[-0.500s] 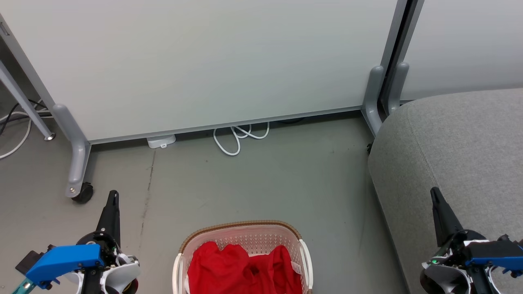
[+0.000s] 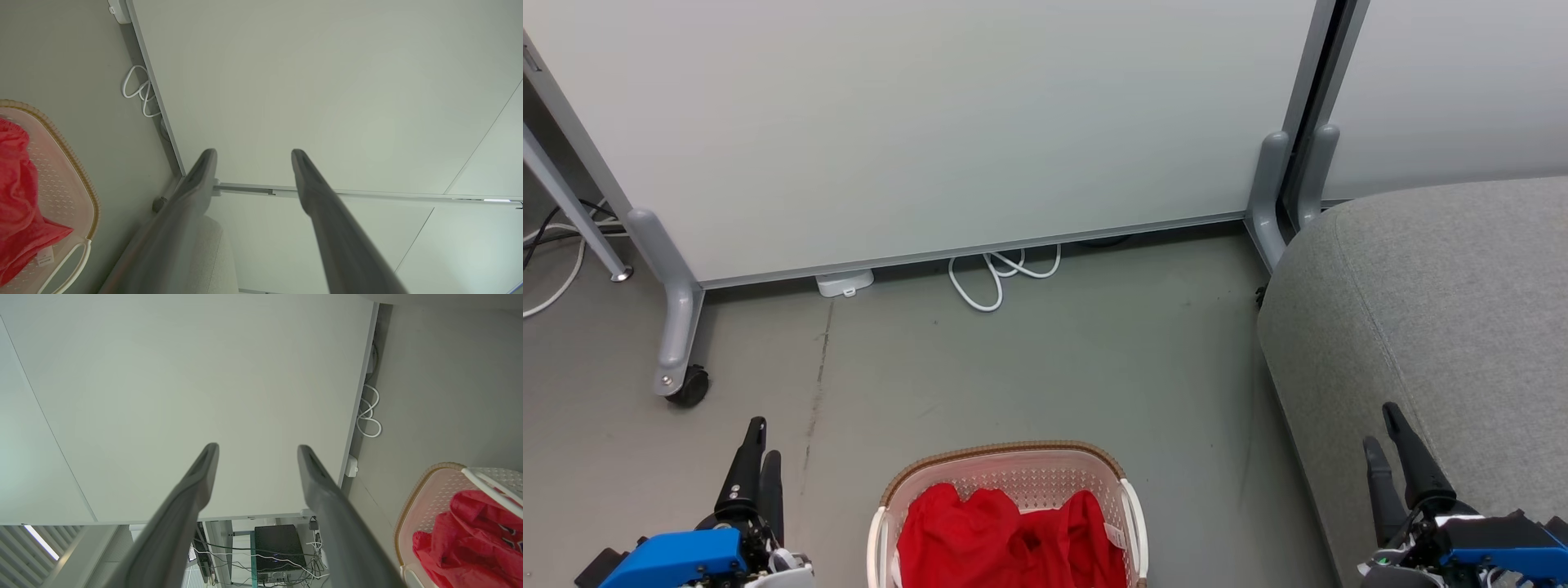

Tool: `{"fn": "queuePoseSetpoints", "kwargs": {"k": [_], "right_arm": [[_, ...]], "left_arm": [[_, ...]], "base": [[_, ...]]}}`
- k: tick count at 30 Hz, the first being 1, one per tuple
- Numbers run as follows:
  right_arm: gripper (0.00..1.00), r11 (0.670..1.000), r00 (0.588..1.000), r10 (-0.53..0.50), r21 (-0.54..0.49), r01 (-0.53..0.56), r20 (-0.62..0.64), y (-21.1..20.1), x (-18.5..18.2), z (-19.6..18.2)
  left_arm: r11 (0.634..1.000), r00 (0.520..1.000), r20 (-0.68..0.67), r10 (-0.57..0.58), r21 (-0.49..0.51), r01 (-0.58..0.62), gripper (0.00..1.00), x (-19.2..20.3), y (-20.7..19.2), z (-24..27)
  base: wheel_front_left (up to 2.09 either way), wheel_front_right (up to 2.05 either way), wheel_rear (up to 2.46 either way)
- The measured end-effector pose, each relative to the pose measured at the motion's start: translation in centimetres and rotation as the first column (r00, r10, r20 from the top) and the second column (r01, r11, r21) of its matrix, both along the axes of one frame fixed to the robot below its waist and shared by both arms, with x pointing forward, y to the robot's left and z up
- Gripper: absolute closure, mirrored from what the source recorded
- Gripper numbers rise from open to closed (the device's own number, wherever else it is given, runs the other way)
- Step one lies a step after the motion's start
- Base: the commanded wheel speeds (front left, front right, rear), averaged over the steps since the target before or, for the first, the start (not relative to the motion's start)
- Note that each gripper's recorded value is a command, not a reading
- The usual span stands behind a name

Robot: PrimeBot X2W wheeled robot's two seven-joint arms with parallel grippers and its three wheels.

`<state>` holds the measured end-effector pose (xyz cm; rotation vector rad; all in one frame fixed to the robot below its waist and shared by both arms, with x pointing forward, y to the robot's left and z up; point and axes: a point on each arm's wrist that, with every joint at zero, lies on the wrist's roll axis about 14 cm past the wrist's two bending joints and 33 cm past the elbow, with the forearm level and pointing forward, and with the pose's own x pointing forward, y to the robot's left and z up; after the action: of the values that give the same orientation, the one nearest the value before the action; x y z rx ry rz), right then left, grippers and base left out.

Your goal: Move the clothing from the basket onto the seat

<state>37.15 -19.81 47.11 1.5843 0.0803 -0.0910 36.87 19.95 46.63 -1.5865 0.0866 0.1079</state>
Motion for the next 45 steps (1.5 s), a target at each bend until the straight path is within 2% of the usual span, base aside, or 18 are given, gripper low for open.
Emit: {"fn": "queuePoseSetpoints", "kwargs": {"k": [11, 17, 23, 31, 45], "right_arm": [[0.00, 0.999, 1.000, -0.013, -0.046, 0.013, 0.012, 0.5, 0.2, 0.4], [0.00, 0.993, 1.000, -0.008, -0.118, 0.009, 0.011, 0.7, 0.3, 0.5], [0.00, 0.967, 1.000, 0.002, -0.254, -0.004, -0.007, 0.6, 0.2, 0.0], [0.00, 0.906, 1.000, 0.023, -0.423, -0.028, -0.018, 0.7, 0.4, -0.1], [0.00, 0.755, 0.998, 0.056, -0.654, -0.047, -0.007, 0.8, 0.8, 0.7]], "left_arm": [[0.998, 1.000, 0.006, 0.011, 0.059, -0.011, 0.00, 0.2, -0.4, 0.3], [0.988, 1.000, 0.003, -0.003, 0.156, 0.002, 0.00, 0.5, -0.7, 0.6], [0.956, 1.000, -0.019, -0.017, 0.292, 0.022, 0.00, 0.6, -1.0, 0.7], [0.871, 0.998, -0.036, -0.049, 0.488, 0.061, 0.00, 0.6, -1.7, 0.8], [0.683, 0.994, -0.031, -0.101, 0.725, 0.092, 0.00, 0.7, -2.8, 1.3]], "base": [[0.00, 0.00, 0.00], [0.00, 0.00, 0.00], [0.00, 0.00, 0.00], [0.00, 0.00, 0.00], [0.00, 0.00, 0.00]]}}
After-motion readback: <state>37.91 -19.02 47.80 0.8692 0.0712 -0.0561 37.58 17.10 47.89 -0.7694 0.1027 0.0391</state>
